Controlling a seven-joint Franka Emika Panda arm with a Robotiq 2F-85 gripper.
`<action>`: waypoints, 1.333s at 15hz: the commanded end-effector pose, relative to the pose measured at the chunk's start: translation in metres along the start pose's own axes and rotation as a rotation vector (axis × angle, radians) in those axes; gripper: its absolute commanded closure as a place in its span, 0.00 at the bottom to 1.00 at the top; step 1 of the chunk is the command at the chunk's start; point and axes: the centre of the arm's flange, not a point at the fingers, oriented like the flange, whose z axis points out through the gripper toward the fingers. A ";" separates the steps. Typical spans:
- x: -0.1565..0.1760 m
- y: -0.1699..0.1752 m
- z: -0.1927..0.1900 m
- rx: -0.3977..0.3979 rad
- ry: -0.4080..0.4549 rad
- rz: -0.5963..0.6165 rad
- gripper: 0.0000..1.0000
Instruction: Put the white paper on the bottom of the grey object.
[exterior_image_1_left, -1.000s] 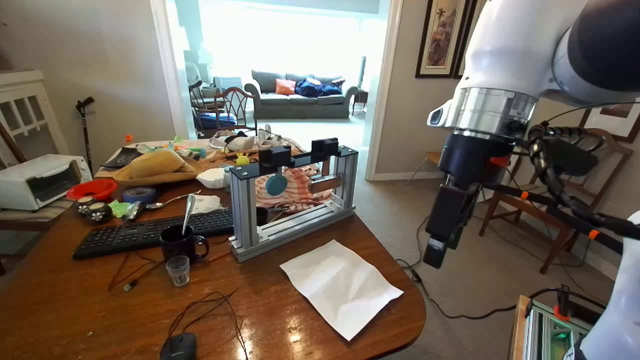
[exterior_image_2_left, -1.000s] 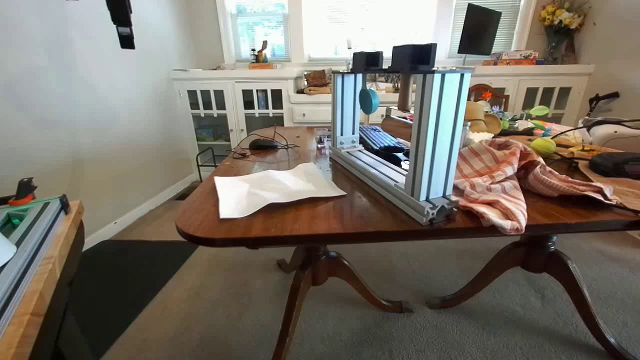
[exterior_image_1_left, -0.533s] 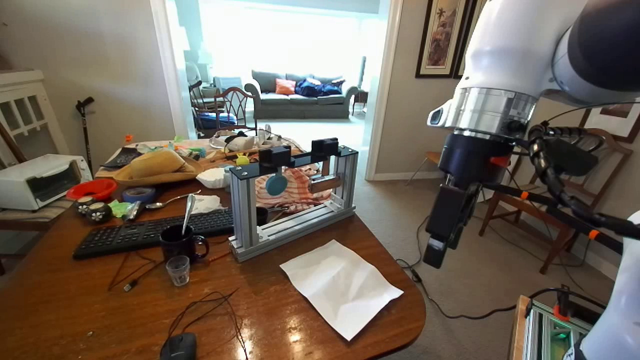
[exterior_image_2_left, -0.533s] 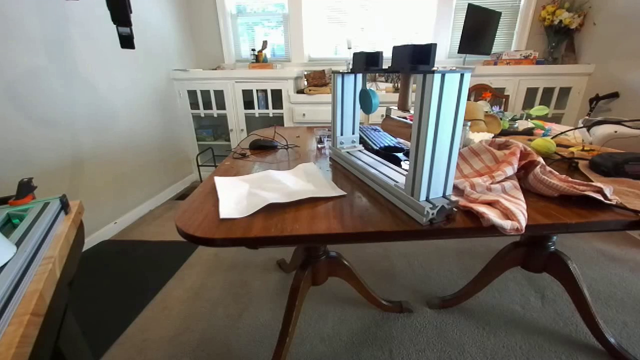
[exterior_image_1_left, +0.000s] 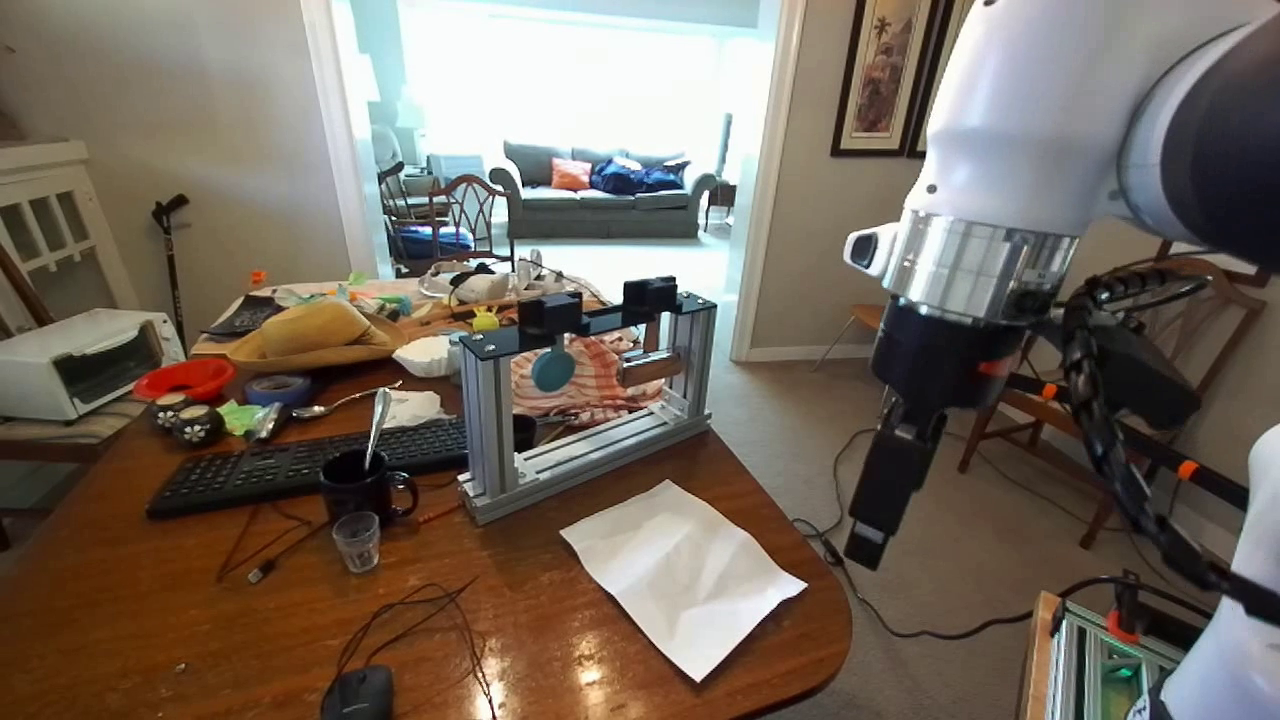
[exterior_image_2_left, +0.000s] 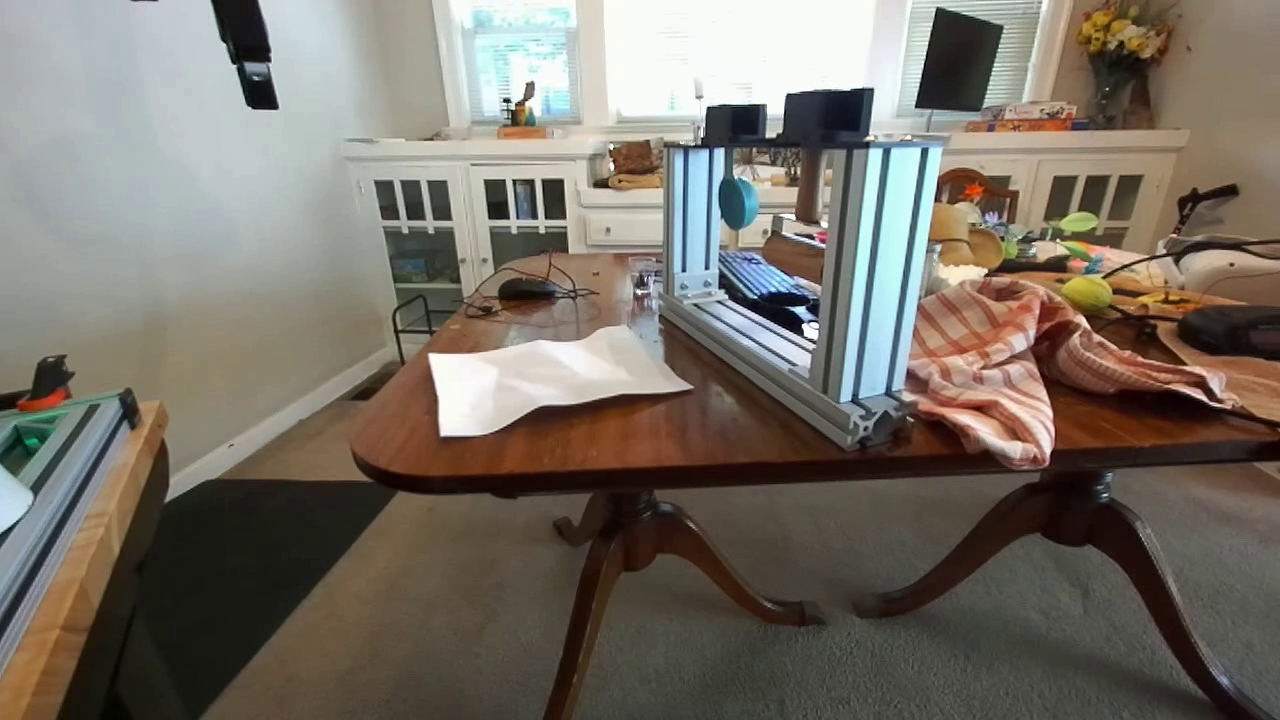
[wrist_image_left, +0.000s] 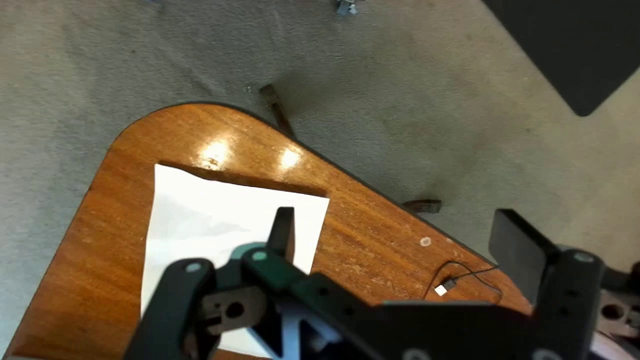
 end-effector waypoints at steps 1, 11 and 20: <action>0.001 -0.018 0.046 -0.194 0.034 -0.063 0.00; 0.028 0.007 0.146 -0.670 0.092 -0.467 0.00; 0.035 -0.007 0.137 -0.637 0.048 -0.544 0.00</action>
